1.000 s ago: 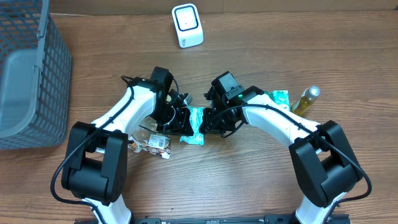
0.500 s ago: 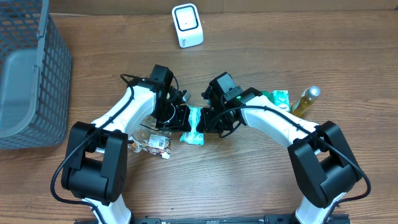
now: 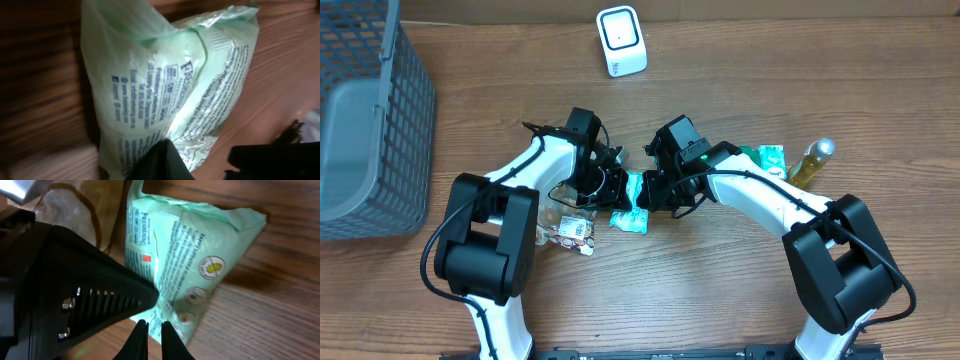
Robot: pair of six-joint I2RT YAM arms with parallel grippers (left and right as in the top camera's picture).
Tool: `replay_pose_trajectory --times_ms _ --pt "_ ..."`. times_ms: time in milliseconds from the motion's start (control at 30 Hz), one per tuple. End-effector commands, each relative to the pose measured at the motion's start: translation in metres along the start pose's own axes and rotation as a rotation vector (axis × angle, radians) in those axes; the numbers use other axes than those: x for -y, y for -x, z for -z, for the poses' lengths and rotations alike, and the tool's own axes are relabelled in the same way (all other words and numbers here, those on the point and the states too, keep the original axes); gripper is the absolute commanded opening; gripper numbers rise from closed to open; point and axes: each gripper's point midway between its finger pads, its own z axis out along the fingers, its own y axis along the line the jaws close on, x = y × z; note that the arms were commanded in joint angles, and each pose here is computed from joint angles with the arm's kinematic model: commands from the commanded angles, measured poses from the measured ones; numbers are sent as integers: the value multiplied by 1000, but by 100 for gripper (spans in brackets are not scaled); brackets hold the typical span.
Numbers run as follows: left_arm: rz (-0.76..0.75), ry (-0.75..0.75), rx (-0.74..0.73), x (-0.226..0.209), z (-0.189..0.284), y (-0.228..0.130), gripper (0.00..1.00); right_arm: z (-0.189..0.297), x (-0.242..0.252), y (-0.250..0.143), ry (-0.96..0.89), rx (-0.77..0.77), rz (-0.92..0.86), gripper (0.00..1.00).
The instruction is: Scan the item barcode
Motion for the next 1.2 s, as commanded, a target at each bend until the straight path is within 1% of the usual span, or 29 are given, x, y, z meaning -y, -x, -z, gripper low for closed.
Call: replay_pose_trajectory --times_ms 0,200,467,667,833,933,1033,1167 --pt "60 63 -73 -29 -30 -11 4 3 4 1 -33 33 -19 8" --pt "59 62 -67 -29 -29 -9 4 -7 15 -1 -36 63 -120 8" --pt "59 66 -67 -30 -28 -9 4 -7 32 5 -112 119 -231 7" --pt "91 72 -70 -39 -22 -10 4 -6 34 5 -119 125 -237 7" --pt "148 140 -79 -63 -12 -15 4 -6 35 6 -124 129 -237 8" --pt "175 135 -88 -66 -8 -18 4 -6 34 6 -123 131 -236 8" --pt "165 73 -75 -56 -4 -15 4 -6 34 7 -121 134 -234 8" --pt "114 13 -3 -31 18 0 4 -6 34 7 -120 134 -234 8"
